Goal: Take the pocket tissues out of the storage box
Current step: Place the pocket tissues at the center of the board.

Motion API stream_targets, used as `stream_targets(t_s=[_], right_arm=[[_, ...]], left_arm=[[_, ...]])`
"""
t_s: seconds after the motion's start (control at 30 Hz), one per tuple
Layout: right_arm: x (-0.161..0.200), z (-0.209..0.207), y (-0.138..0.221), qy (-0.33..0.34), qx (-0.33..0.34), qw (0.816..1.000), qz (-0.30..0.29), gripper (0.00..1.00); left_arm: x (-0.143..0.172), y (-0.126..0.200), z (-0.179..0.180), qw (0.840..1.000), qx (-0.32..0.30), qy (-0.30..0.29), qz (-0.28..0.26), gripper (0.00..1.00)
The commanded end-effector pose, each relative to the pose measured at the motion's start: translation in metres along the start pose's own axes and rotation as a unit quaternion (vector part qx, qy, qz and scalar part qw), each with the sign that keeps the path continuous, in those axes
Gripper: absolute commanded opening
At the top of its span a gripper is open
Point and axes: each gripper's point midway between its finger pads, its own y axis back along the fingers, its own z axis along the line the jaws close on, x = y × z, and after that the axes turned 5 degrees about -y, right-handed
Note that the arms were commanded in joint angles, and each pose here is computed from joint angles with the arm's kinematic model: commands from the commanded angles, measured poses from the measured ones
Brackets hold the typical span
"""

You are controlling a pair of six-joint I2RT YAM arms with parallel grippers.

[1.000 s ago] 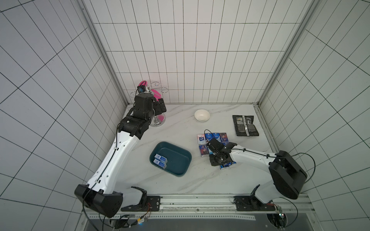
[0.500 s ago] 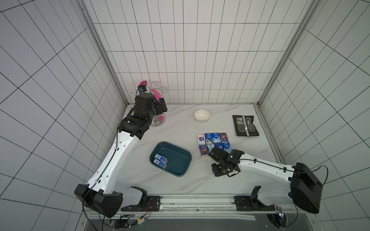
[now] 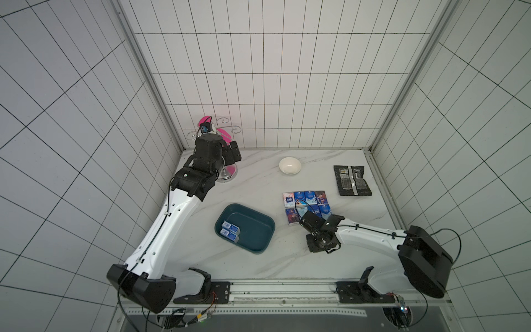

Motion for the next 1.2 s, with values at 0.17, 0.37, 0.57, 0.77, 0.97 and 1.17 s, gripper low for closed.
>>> stream_targets(t_s=[0.17, 0.37, 0.57, 0.77, 0.97, 1.17], right_arm=[[-0.014, -0.011, -0.005, -0.012, 0.022, 0.999, -0.021, 0.28], [-0.020, -0.008, -0.003, -0.012, 0.016, 1.000, -0.024, 0.28], [-0.018, 0.002, 0.000, 0.005, -0.008, 1.000, -0.010, 0.28], [0.011, 0.039, 0.020, 0.110, -0.021, 0.994, 0.017, 0.29], [-0.014, 0.090, 0.078, 0.143, -0.098, 0.982, -0.069, 0.31], [-0.051, 0.153, 0.130, 0.180, -0.204, 0.952, -0.137, 0.34]], left_arm=[[-0.008, 0.007, 0.000, 1.000, 0.004, 0.002, -0.016, 0.99], [-0.009, 0.011, 0.003, 1.000, 0.000, 0.001, -0.019, 0.99], [-0.007, 0.010, 0.002, 1.000, 0.001, 0.001, -0.017, 0.98], [-0.005, 0.004, 0.001, 1.000, -0.002, -0.002, -0.011, 0.99], [-0.002, 0.002, 0.004, 1.000, -0.012, -0.002, -0.007, 0.98], [-0.003, 0.004, 0.007, 1.000, -0.016, 0.004, -0.009, 0.98]])
